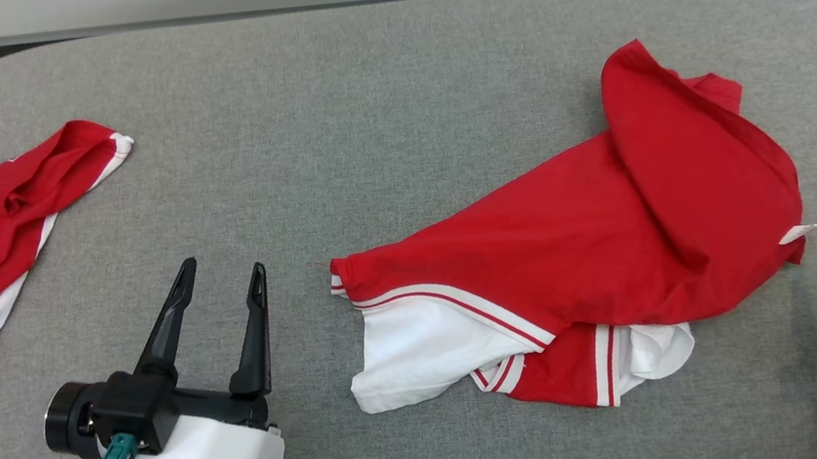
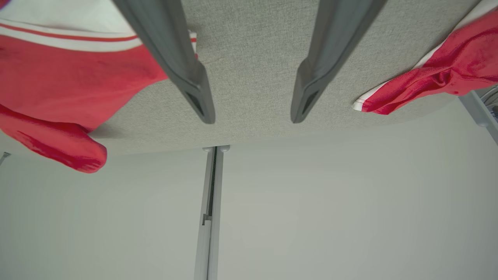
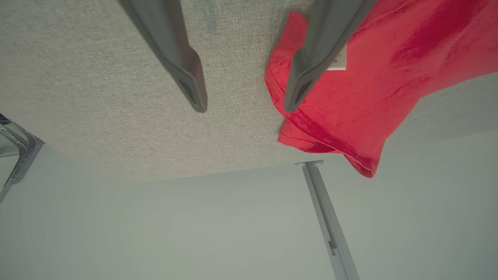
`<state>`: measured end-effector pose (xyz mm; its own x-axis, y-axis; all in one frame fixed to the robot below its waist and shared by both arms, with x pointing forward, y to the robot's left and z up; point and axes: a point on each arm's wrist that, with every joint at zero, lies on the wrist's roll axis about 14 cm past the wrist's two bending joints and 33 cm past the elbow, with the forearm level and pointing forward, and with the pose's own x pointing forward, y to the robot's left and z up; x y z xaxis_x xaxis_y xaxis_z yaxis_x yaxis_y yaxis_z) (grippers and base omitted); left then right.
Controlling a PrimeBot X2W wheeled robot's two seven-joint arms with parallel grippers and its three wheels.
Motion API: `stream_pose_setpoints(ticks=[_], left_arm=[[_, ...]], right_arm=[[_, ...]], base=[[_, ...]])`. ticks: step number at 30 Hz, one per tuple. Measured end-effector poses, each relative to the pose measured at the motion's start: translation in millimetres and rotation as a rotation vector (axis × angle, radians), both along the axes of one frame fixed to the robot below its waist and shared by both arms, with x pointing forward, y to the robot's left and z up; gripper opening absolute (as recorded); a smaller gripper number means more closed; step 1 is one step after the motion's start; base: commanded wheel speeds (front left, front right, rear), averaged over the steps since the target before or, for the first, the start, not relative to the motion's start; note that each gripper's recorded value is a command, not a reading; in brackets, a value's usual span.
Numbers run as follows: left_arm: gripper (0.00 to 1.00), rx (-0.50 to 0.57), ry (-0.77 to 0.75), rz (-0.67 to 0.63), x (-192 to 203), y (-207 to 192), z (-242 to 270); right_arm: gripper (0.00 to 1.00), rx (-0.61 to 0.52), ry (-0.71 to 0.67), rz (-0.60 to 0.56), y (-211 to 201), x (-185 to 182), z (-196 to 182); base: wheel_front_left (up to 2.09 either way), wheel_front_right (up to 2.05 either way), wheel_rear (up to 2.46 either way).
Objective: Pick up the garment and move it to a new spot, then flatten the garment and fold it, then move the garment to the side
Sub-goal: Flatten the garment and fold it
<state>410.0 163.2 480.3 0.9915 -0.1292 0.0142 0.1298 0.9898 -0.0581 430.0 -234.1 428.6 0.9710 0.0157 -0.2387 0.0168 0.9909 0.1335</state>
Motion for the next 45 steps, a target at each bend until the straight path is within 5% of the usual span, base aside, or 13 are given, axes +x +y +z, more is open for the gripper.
stream_pose_setpoints(ticks=[12,13,14,15,30,36,38,41,45], left_arm=[[1.0,-0.004,0.064,-0.006,17.2,0.8,-25.7],[1.0,-0.008,0.064,-0.005,17.9,0.2,-25.6],[1.0,-0.008,0.064,-0.005,17.9,0.2,-25.6],[1.0,-0.011,0.059,-0.004,18.8,0.1,-23.9],[1.0,-0.025,0.018,-0.024,20.7,-8.0,-9.8],[1.0,-0.026,0.02,-0.032,19.2,-10.4,-10.7],[1.0,-0.024,0.023,-0.035,19.1,-10.4,-11.9],[1.0,-0.022,0.028,-0.034,18.0,-9.5,-12.9],[1.0,-0.017,0.024,-0.023,11.4,-4.3,-9.5]], right_arm=[[1.0,-0.028,0.289,0.174,32.6,49.0,-65.7],[0.45,-0.024,0.303,0.176,33.0,49.2,-68.3],[0.05,-0.024,0.303,0.176,33.0,49.2,-68.3],[0.0,-0.019,0.307,0.173,32.1,49.9,-68.8],[0.0,-0.02,0.096,0.012,-27.0,19.5,-18.3],[0.0,-0.025,0.134,-0.056,-39.2,-3.2,-17.2],[1.0,-0.003,0.192,-0.065,-31.8,-13.1,-33.1],[1.0,0.008,0.19,-0.096,-30.2,-17.6,-39.6],[1.0,-0.048,-0.016,-0.117,-30.4,-8.5,1.0]], base=[[0.0,0.0,0.0],[0.0,0.0,0.0],[0.0,0.0,0.0],[0.0,0.0,0.0],[0.0,0.0,0.0],[0.0,0.0,0.0],[0.0,0.0,0.0],[0.0,0.0,0.0],[0.0,0.0,0.0]])
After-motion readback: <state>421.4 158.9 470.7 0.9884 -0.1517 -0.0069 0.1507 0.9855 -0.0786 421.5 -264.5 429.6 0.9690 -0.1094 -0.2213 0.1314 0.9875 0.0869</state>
